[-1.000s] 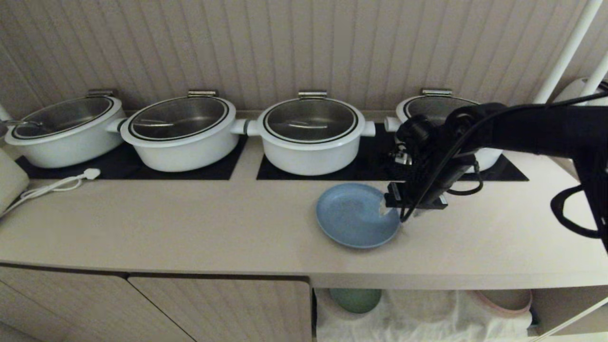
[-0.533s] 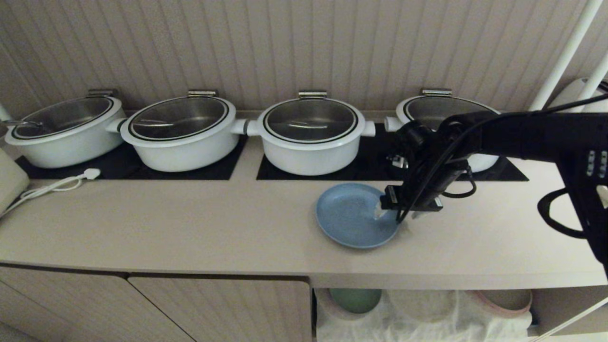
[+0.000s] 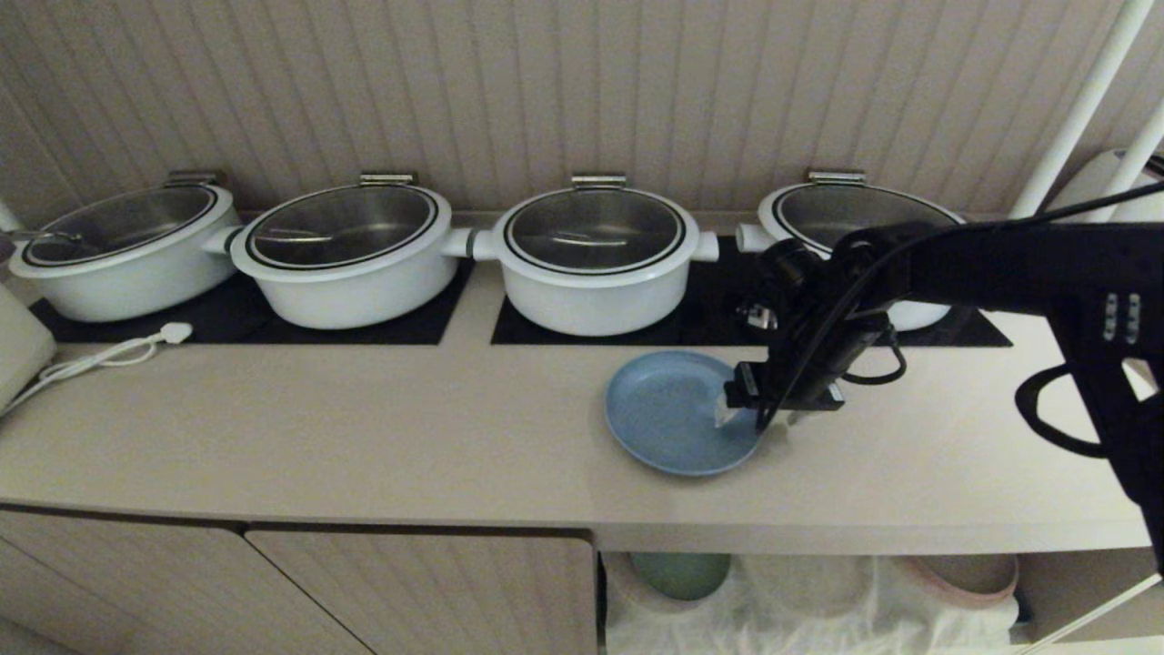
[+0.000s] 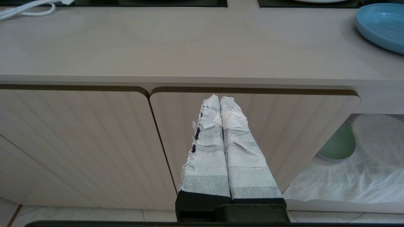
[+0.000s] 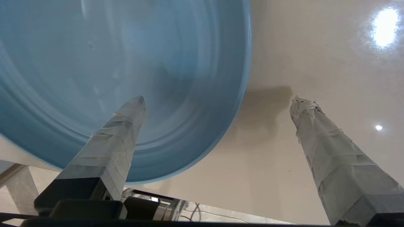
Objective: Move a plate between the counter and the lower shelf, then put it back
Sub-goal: Pick up the plate
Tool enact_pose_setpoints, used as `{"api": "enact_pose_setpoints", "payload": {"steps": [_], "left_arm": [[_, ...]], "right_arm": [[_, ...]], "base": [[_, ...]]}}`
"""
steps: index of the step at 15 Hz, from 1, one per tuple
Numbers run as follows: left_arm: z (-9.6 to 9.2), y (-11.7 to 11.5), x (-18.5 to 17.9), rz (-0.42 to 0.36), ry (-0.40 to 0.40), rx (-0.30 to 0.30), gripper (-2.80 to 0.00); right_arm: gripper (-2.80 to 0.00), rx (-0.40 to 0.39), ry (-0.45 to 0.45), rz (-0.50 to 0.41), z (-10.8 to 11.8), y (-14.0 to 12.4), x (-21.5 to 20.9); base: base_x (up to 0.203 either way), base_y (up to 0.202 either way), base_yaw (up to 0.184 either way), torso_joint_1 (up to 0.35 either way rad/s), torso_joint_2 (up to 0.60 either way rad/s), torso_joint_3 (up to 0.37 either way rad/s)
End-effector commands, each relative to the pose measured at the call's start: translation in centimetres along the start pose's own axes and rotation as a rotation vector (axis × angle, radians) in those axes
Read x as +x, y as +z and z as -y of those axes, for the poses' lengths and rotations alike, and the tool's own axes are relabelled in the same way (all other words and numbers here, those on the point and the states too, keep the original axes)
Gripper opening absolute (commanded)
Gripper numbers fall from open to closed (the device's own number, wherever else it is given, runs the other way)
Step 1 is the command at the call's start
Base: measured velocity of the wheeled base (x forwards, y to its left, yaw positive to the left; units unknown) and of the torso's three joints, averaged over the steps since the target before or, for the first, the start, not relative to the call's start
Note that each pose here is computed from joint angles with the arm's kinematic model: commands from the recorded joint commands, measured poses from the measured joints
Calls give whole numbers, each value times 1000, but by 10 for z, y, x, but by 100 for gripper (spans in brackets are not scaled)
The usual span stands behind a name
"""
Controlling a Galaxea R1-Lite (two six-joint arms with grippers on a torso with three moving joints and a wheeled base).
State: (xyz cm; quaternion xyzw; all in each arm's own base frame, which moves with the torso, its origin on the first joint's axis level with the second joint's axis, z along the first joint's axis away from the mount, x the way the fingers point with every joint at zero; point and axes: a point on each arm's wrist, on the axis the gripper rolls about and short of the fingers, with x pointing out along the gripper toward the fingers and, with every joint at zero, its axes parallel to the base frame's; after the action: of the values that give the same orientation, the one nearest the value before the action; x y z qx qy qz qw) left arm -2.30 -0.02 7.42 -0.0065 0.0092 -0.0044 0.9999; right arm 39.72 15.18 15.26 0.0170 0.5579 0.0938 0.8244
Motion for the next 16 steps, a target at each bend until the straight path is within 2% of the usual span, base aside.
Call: {"api": "enact_pose_setpoints", "payload": {"steps": [1,3,10,11,16], "left_arm": [[0,0,0,0,0,-1,-280],[0,0,0,0,0,-1,-280],[0,0,0,0,0,-1,-280],[0,0,0,0,0,-1,-280],[0,0,0,0,0,-1,-280]], "right_arm": [[0,-23,-3,-10,1,0,2],[0,-49,-4,-10,3,0,3],[0,-51,-3,-9,2,0,3],[-280,-51,0,-5,2,1,3],[-280,-50,-1,-1,2,1,3]], "base": [[0,0,0,0,0,0],[0,0,0,0,0,0],[0,0,0,0,0,0],[0,0,0,0,0,0],[0,0,0,0,0,0]]}}
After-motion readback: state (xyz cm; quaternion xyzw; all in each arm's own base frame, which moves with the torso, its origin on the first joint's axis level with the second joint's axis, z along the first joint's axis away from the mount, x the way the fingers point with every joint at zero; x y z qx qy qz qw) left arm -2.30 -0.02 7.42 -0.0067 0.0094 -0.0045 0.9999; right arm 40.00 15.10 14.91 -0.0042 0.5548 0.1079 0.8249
